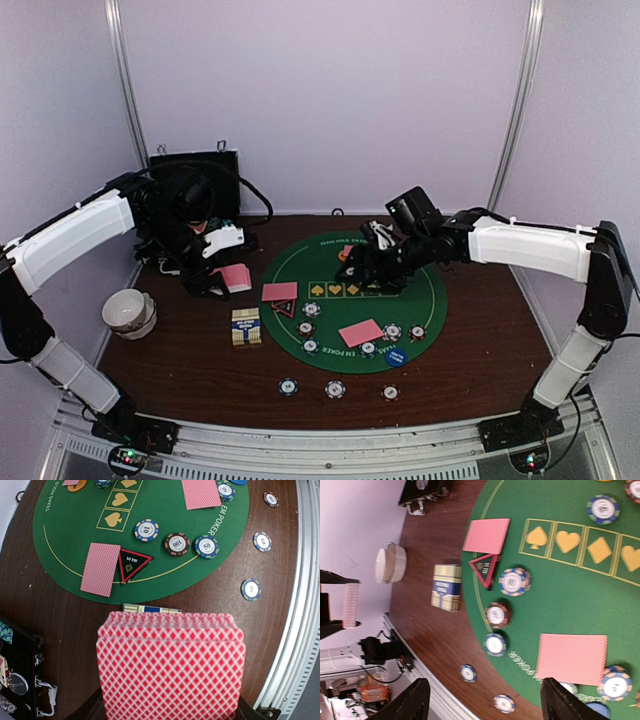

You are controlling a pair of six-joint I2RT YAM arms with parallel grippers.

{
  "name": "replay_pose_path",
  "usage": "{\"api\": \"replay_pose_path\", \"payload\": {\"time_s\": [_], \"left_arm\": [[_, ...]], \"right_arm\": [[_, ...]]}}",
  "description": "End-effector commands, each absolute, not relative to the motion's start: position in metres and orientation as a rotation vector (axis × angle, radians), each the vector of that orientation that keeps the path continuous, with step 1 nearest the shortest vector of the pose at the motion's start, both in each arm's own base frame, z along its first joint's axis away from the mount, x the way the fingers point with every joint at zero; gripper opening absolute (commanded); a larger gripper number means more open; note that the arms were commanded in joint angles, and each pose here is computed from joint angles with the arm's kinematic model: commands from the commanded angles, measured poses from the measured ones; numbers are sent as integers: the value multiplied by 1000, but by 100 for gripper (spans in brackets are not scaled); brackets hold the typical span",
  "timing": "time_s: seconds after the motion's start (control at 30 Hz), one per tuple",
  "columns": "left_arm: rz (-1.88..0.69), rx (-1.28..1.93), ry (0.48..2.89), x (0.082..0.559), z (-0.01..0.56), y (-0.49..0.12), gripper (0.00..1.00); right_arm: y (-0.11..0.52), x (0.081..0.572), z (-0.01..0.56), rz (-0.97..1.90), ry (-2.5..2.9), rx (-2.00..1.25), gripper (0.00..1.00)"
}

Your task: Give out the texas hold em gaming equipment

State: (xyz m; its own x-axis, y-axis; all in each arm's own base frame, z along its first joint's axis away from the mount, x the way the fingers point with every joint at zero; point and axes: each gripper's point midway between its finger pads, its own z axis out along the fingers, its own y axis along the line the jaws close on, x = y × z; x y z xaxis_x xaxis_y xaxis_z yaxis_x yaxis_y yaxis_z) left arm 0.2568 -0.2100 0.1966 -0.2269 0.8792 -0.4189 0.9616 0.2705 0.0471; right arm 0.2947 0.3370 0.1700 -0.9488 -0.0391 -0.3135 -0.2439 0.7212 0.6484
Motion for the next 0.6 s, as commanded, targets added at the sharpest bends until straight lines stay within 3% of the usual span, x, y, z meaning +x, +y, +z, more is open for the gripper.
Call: {"api": "replay_pose_path", "payload": {"time_s": [0.0,0.27,0.57], "left_arm": [[-357,1655,2132,260,212,-220,0],[-369,1647,2126,259,215,-221,0],[-362,1650,2129,258,214,-220,0]], "right_arm": [[406,284,220,1427,2466,-238,80],[491,270,241,1760,2343,-271,83],[533,266,243,1914,2268,-268,84]]}}
